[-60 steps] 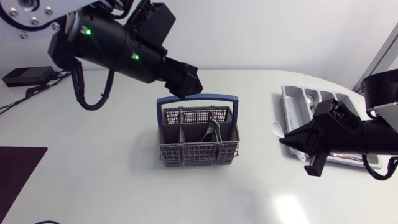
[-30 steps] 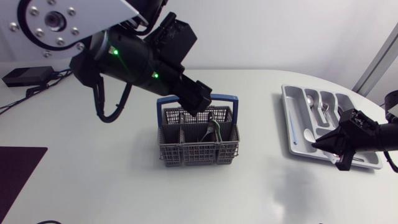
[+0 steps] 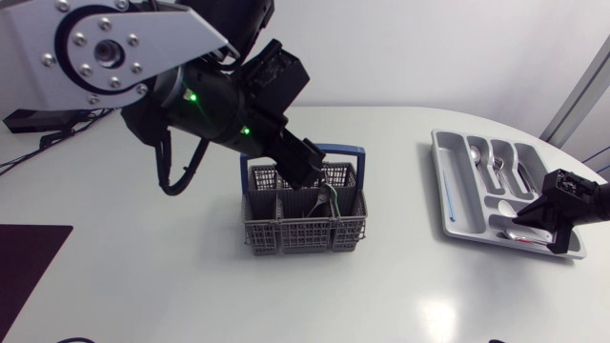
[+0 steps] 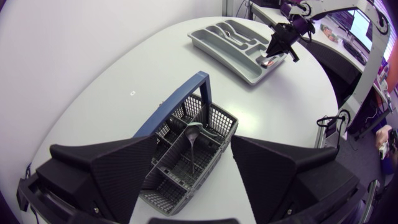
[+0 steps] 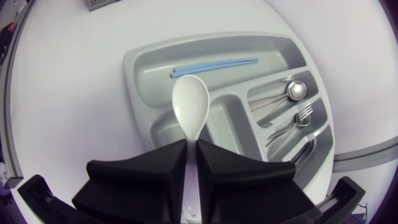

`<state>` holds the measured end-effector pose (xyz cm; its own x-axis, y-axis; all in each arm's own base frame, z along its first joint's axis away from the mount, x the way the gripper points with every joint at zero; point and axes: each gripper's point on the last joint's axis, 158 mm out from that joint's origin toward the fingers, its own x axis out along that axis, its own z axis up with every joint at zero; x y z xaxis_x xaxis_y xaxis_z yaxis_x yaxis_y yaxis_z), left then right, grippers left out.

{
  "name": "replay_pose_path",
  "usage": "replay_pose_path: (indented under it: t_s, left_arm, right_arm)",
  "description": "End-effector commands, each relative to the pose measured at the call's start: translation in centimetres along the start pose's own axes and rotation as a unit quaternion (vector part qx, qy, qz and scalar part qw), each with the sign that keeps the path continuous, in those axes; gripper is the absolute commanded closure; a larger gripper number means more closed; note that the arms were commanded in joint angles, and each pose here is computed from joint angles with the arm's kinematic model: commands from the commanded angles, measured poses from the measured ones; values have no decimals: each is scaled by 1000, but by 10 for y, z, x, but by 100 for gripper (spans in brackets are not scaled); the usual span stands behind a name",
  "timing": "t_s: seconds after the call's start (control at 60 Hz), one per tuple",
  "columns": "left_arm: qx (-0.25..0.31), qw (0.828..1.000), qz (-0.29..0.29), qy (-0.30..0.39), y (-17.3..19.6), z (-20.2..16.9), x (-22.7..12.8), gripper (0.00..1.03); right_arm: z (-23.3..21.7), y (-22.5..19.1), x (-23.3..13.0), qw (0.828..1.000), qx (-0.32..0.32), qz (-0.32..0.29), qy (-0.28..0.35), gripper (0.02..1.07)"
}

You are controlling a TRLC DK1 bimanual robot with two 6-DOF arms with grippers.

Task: Sort the cutlery from the basket into the organizer compartments.

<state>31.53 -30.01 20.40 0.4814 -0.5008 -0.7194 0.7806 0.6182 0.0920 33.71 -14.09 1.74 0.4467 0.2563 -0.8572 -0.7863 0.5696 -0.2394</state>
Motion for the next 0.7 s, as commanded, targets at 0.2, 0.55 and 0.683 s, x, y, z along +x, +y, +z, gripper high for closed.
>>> replay_pose_path:
  t_s: [0.2,0.55,0.683]
  left_arm:
    - [42,998,-7,36,-17,-20,20,21]
    - [98,994,-11,44,-25,-24,23,21]
    - [115,992,-13,46,-29,-30,24,21]
  right_arm:
    - [-49,-15,18,993,-71,34,90,101]
    - [-67,-12,21,986,-86,58,132,90]
    - [-66,-12,20,986,-85,56,132,86]
